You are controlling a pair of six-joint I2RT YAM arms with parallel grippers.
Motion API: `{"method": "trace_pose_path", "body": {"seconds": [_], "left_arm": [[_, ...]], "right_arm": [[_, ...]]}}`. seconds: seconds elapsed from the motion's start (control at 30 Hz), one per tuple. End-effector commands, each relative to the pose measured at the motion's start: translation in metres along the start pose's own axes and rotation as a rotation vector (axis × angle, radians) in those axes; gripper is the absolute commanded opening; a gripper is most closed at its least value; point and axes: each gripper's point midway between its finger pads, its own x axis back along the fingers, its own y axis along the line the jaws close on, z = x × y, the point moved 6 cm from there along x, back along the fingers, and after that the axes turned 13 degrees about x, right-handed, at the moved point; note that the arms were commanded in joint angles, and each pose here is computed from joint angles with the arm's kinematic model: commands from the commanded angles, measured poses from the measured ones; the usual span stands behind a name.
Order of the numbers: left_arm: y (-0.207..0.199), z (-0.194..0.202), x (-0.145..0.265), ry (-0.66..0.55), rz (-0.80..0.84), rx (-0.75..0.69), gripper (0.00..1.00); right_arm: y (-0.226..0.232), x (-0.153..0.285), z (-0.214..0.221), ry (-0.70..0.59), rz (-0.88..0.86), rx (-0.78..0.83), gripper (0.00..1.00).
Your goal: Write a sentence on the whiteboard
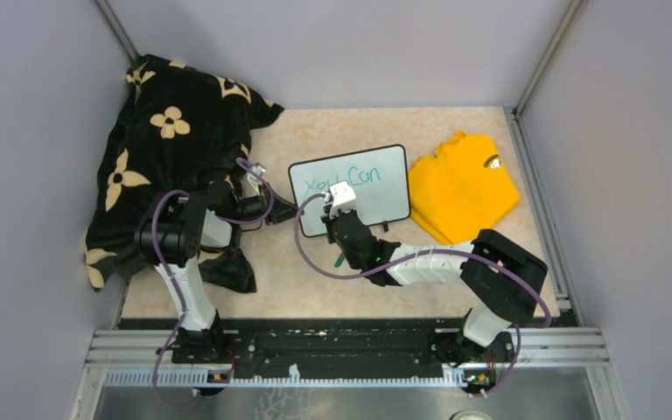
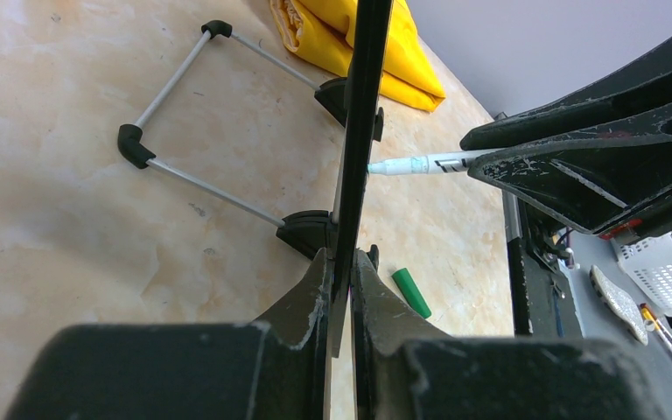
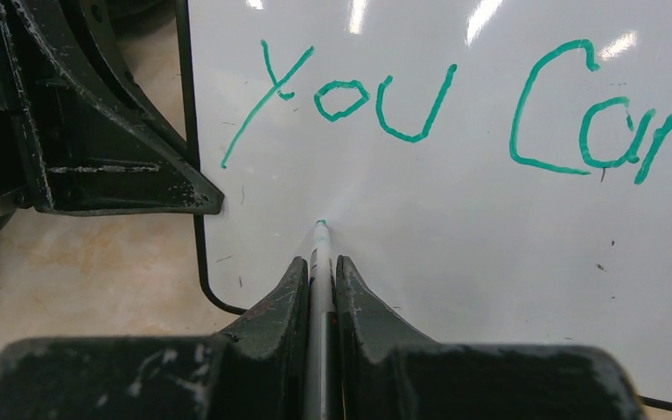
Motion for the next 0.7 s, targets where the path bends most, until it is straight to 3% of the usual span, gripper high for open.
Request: {"method": "trace_pose_path", "body": {"seconds": [0.0,0.67], "left_arm": [[0.005,0.01,-0.002,0.033,-0.014,0.051,0.0],[0.005,0.01,-0.003,0.038,-0.017,0.048,0.0]], "right_arm": [[0.0,-0.005,-0.006,-0.014,0.007,-0.041,0.0],[-0.003,0.01,0.025,0.055,-0.011,-0.057,0.0]]}}
